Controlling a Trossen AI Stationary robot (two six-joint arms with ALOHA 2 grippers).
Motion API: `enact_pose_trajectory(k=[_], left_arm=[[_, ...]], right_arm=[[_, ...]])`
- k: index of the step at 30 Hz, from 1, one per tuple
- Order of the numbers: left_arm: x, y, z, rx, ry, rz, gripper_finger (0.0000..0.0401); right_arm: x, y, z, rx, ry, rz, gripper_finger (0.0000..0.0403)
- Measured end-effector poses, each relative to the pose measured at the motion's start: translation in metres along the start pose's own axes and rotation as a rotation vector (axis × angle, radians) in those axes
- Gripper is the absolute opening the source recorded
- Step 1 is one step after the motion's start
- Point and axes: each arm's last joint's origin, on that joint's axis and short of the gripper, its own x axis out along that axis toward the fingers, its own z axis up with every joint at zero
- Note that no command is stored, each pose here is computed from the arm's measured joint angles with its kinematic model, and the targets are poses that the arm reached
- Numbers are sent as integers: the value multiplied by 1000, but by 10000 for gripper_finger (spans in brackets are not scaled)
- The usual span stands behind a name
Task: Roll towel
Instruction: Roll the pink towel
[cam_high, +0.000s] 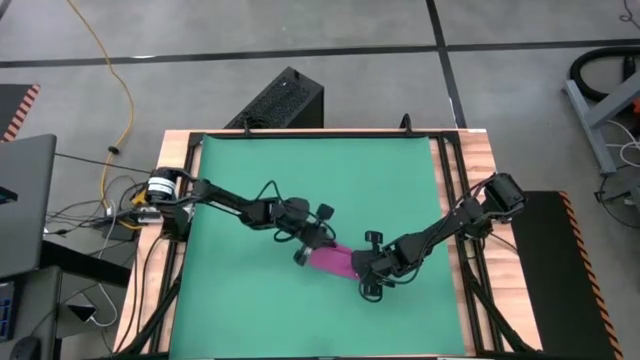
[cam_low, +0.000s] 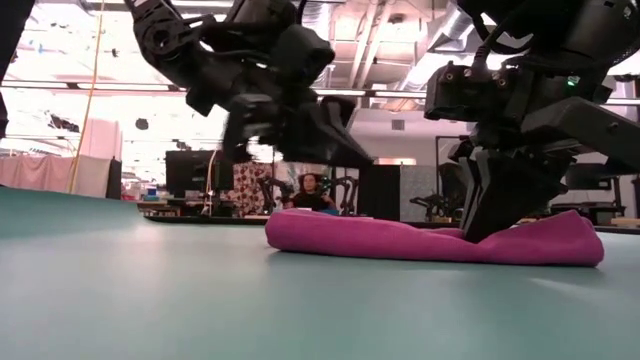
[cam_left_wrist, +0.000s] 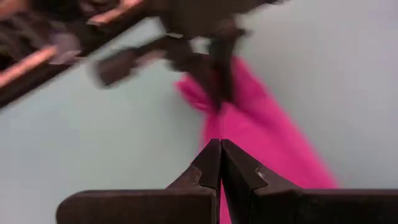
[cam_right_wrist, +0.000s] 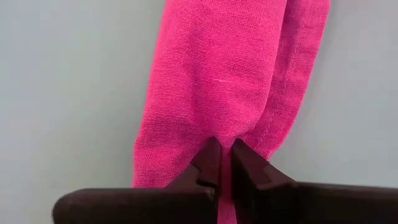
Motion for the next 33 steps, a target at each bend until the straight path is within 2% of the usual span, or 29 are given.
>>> enact_pose_trajectory(k=[4, 8, 11, 17, 22, 33], left_arm=[[9, 4, -13, -17, 46, 98, 0], [29, -2, -31, -34, 133, 50, 0], [37, -1, -30, -45, 141, 36, 0], [38, -2, -29, -54, 155, -17, 0], [42, -9, -38, -63, 163, -108, 0], [45, -7, -50, -95, 264, -31, 0]], right_arm=[[0, 1, 0, -4, -3, -3, 35], [0, 0, 0, -5, 0, -6, 35], [0, 0, -1, -7, 9, -9, 35], [-1, 0, -2, -8, 17, -14, 35], [-1, 0, -2, -9, 16, -13, 35], [-6, 10, 0, -50, 5, 7, 36]])
